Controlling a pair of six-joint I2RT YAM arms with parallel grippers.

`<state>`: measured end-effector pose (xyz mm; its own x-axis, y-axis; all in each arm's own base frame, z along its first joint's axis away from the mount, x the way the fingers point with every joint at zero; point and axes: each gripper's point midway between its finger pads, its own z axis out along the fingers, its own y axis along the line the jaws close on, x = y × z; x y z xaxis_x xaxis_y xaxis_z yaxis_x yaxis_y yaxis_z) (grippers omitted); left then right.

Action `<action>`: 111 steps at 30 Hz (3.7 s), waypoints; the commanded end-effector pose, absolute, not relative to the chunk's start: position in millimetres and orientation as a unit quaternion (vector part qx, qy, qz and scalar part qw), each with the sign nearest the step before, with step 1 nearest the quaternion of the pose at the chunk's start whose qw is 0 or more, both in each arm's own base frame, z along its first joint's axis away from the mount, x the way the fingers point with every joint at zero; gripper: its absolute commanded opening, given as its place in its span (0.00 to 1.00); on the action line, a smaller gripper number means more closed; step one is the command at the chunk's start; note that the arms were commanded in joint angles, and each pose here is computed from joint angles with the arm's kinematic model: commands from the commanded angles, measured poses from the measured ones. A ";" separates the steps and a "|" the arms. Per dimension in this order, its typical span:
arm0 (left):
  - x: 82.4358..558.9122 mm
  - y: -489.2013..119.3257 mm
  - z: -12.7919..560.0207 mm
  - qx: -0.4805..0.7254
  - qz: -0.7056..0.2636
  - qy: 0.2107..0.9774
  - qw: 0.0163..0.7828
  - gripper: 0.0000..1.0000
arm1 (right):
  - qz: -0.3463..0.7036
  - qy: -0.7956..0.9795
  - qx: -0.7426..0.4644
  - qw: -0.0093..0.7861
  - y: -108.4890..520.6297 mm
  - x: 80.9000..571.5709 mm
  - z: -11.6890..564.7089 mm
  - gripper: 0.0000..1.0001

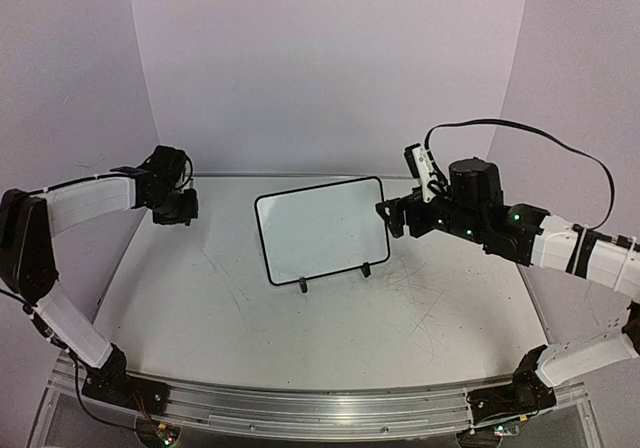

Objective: Write a sentence on the whiteboard
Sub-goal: Pick up the whiteboard marker from the center of the board, then pass from the left arm to the right, then pass from the right arm to the left

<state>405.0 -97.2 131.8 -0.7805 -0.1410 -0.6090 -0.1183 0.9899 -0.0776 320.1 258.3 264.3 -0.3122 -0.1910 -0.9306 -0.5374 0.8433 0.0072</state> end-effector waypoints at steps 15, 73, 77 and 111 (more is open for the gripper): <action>285.5 -306.7 320.4 0.268 -0.356 0.728 0.521 0.00 | 0.466 0.757 -0.212 0.405 374.3 312.1 341.1 0.96; 164.3 -395.2 326.4 0.427 -0.615 0.589 0.303 0.45 | 0.610 0.585 -0.377 0.378 394.2 220.6 370.7 0.00; 162.4 -393.3 331.0 0.428 -0.618 0.583 0.308 0.34 | 0.615 0.572 -0.386 0.382 393.2 216.5 373.2 0.00; 219.1 -372.1 327.9 0.463 -0.423 0.621 0.471 0.00 | 0.560 0.692 -0.341 0.303 414.6 242.3 333.9 0.50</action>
<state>219.5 -375.3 297.0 -0.1930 0.2198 -0.9563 0.9657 0.2154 -0.1454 240.7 403.5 320.2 -0.6305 -0.1523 -0.7611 -0.7760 0.1422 0.6145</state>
